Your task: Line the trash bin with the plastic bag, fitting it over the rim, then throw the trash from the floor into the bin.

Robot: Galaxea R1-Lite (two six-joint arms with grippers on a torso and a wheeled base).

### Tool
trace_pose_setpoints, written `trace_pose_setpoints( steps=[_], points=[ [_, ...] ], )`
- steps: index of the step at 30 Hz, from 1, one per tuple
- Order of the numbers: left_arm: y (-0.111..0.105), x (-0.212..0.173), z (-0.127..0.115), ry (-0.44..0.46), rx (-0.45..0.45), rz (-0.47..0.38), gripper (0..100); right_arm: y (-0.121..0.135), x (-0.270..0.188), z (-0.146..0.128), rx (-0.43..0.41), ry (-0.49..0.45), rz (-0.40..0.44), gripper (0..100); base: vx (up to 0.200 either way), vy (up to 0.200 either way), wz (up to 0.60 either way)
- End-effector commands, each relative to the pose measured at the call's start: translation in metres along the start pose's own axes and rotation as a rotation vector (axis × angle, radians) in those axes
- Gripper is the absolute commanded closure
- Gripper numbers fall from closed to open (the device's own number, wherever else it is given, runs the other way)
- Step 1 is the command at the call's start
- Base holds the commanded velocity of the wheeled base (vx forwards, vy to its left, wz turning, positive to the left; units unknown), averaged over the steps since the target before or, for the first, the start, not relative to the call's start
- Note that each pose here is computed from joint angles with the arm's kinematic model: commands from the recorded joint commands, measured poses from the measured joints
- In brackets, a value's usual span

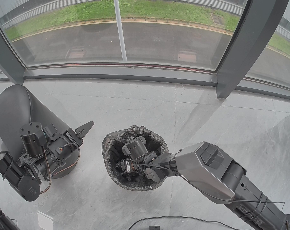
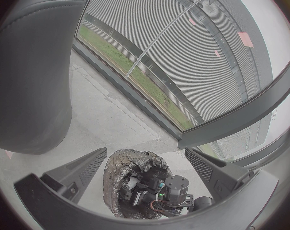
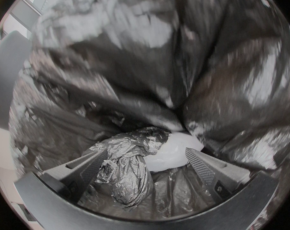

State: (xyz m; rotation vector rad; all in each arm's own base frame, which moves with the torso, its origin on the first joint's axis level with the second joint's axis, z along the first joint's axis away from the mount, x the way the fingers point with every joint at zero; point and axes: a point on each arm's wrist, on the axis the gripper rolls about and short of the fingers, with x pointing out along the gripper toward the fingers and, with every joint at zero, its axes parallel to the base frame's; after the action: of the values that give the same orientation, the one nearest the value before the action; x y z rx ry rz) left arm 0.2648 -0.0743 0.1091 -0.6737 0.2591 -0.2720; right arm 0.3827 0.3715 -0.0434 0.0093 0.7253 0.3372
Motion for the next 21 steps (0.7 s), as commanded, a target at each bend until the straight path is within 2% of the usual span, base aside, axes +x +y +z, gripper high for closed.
trace_pose_setpoints(
  steps=[1,10,15,18,21],
  points=[
    [0.001,0.001,-0.001,0.004,0.000,0.002,0,-0.002,0.008,-0.010,-0.004,0.018,-0.009,0,0.000,0.000,0.00],
    [0.002,0.002,-0.002,0.008,-0.001,0.006,0,-0.002,0.004,-0.003,0.008,-0.001,-0.015,0,0.000,0.000,0.00],
    [0.002,0.002,-0.002,0.008,-0.002,0.006,0,0.005,-0.025,0.032,0.065,-0.076,-0.002,0,0.000,0.000,0.00],
    [0.002,0.002,-0.002,0.008,-0.002,0.006,0,0.007,-0.037,0.041,0.080,-0.076,-0.002,0,0.000,0.000,0.00],
    [0.000,0.001,-0.004,0.012,-0.004,-0.003,0,0.015,-0.067,0.062,0.129,-0.097,-0.015,0,0.000,0.000,0.00]
  ],
)
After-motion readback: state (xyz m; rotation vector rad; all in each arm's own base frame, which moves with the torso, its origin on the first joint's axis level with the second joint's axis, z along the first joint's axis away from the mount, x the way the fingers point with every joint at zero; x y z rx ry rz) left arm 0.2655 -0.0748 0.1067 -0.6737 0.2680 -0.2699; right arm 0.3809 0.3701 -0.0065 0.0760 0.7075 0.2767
